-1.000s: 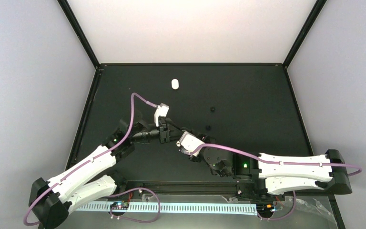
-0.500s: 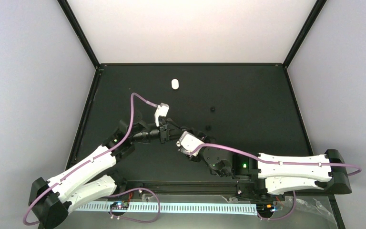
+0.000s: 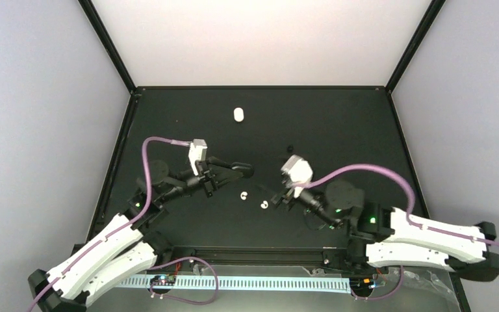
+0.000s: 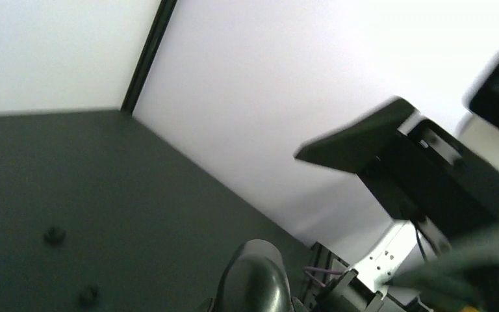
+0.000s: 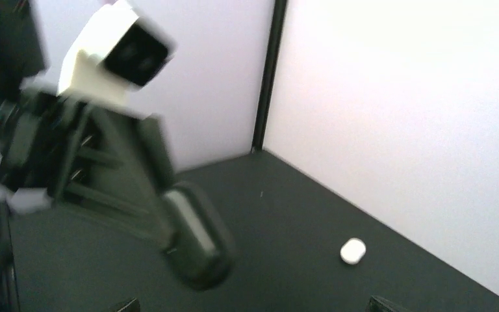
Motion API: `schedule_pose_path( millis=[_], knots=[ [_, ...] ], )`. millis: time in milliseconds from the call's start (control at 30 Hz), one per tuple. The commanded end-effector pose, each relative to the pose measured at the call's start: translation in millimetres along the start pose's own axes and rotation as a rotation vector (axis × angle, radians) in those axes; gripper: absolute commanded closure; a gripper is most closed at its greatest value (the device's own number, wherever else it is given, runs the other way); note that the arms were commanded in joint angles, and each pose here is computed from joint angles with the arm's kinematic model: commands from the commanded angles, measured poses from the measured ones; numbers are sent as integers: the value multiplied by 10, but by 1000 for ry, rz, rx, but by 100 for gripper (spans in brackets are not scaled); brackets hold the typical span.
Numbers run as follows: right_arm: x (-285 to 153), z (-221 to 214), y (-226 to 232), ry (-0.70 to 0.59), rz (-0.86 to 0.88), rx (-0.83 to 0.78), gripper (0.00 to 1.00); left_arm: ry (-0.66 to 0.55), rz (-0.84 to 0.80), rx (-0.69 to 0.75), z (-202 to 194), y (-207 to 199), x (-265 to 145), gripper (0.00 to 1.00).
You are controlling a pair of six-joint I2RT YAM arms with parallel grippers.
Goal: Insert the wireless bluetooth earbuds into the charging case
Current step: Pick up the charging case at the center of the board, then open the charging case.
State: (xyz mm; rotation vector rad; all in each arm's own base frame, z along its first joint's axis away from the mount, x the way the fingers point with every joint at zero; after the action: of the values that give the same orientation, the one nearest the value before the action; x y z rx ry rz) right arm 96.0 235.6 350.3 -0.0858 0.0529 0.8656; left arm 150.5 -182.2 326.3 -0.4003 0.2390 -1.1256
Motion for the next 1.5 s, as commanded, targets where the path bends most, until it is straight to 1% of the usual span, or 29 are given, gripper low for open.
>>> schedule_pose_path(
  millis=[0,133,233,333,433,667,933,1167,1467],
  knots=[
    [-189,393,-161,-135,154,262,9,-115,-67,206,190,-216,-188,98],
    [-155,425,-251,-148,277,373,9,-154,-242,323,166,-432,-306,98],
    [-133,474,-160,-135,408,391,9,-118,-346,363,134,-539,-328,99],
    [-103,505,-31,-90,527,381,10,-90,-383,369,111,-567,-325,99],
    [-78,470,26,-51,573,379,12,-88,-399,379,112,-582,-327,98],
    [28,333,-16,16,492,384,14,-74,-419,381,106,-592,-305,98],
    [159,257,-21,70,448,373,18,-65,-422,382,90,-587,-298,98],
    [189,266,-94,60,370,383,22,-55,-418,383,69,-576,-296,98],
    [208,256,-157,55,304,394,22,-27,-407,372,7,-535,-277,98]
  ],
)
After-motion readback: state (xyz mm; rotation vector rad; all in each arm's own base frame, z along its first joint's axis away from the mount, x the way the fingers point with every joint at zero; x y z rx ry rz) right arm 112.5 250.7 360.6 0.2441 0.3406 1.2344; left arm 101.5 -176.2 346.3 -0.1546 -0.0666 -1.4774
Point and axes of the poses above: each gripper's point midway between its finger pads, its own x axis out along the fingers, its own y axis along the line the jaws close on, z = x × y, the point moved 7 cm from there along -x, back along the fingers, and after that the axes turned 7 degrees about x, right-handed, at the moved point
